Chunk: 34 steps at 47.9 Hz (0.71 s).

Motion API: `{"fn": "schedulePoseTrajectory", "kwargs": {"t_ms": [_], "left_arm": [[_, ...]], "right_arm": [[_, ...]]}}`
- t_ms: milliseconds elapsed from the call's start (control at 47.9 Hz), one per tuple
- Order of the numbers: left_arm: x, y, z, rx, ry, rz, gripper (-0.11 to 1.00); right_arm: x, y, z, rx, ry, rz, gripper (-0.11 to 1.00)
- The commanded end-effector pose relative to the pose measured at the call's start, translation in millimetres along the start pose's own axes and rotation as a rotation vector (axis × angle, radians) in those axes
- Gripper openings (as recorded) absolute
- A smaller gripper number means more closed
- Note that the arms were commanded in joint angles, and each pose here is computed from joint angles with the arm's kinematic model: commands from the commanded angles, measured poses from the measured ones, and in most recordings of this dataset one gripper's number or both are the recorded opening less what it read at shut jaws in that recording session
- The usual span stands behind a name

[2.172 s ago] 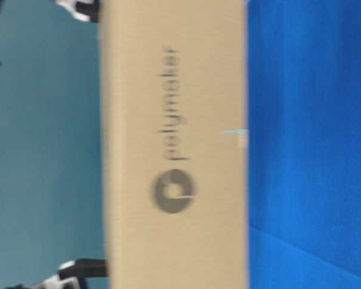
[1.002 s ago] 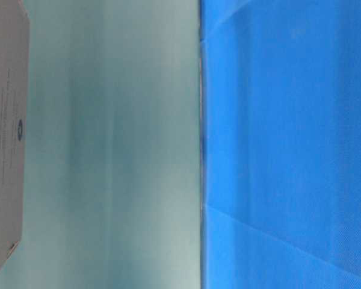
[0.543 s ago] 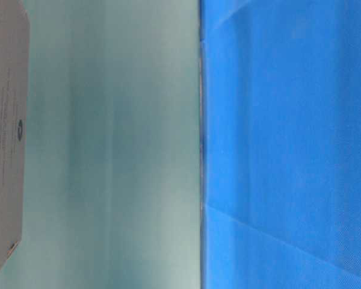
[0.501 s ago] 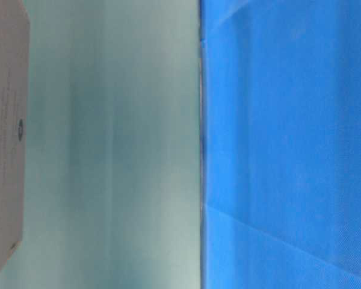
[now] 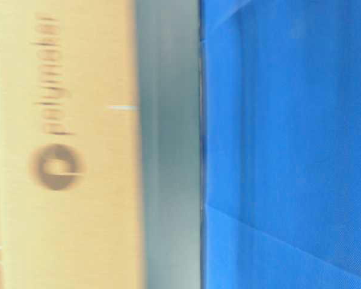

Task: Lift up the cardboard box by clamping it between your arms.
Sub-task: 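Lower both grippers together, setting the box back on the table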

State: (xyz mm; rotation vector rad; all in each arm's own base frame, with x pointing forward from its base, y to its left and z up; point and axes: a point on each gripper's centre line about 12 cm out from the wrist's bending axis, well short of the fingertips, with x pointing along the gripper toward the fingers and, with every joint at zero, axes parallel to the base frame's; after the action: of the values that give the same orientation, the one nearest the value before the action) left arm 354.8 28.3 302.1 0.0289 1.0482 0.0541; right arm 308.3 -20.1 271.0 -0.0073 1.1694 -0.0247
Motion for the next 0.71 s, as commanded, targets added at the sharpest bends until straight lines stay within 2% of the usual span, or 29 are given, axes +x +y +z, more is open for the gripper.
{"fn": "schedulePoseTrajectory", "kwargs": {"t_ms": [0, 146, 376, 689], "left_arm": [[-2.8, 2.3, 14.6, -0.017, -0.122, 0.006, 0.84], [19.0, 2.5, 0.9, -0.019, -0.113, 0.007, 0.84], [45.1, 0.5, -16.8, -0.019, -0.13, 0.005, 0.84], [84.4, 2.3, -41.9, -0.03, -0.081, 0.007, 0.84]], "right_arm": [[4.2, 0.6, 14.7, 0.017, -0.115, 0.0, 0.99], [24.1, 0.2, 10.0, 0.019, -0.129, -0.002, 0.99], [59.2, -0.4, -1.2, 0.016, -0.09, -0.003, 0.99], [93.4, -0.6, -8.3, 0.021, -0.084, -0.003, 0.99]]}}
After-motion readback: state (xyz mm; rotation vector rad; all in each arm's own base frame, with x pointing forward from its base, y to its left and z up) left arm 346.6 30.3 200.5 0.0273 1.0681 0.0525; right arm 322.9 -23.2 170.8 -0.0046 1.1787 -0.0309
